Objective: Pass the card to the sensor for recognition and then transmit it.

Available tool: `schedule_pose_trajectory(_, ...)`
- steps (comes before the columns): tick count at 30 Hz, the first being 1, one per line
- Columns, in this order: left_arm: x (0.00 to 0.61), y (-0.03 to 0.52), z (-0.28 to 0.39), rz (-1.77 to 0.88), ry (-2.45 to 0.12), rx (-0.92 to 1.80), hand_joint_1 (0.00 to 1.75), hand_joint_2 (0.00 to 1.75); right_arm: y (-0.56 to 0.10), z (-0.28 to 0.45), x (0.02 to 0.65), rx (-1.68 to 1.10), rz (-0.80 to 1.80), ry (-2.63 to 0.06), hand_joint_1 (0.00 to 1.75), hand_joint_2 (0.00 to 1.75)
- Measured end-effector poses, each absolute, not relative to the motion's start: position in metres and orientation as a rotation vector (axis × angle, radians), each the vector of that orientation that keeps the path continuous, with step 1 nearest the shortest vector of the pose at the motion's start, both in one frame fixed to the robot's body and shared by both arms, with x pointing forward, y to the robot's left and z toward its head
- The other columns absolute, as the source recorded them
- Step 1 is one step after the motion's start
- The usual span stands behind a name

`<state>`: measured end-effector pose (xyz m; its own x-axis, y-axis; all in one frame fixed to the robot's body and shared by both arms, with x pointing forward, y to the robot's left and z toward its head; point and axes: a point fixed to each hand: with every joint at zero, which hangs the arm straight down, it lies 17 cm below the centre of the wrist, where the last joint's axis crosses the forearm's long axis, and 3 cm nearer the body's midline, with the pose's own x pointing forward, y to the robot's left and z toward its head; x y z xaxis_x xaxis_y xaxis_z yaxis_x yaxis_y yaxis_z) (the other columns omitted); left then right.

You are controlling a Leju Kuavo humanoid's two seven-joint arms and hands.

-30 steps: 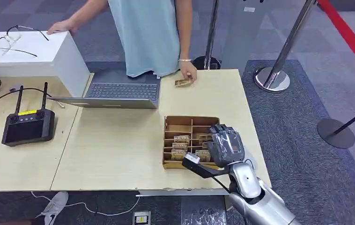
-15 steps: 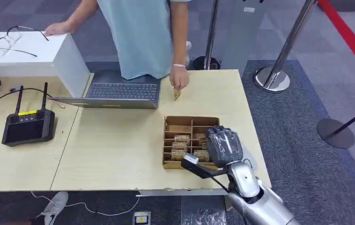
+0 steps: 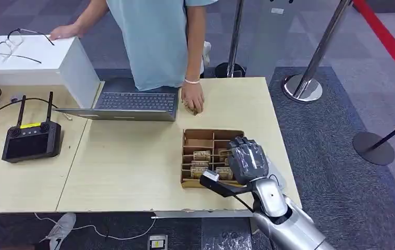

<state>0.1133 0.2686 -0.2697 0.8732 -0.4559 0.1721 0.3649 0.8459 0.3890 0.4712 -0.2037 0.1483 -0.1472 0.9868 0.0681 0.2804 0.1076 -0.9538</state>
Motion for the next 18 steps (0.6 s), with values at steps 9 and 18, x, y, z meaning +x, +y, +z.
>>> schedule_pose_trajectory(9,0.1123,0.2654,-0.2698,-0.435,-0.260,0.350,0.00,1.75,-0.2033,0.1493,0.4725,-1.285,1.094,-1.565,0.59,1.75)
schedule_pose_trajectory(18,0.1117,0.2633,-0.2701,-0.437,-0.259,0.341,0.00,1.75,-0.2024,0.1510,0.4761,-1.289,1.118,-1.549,0.59,1.75)
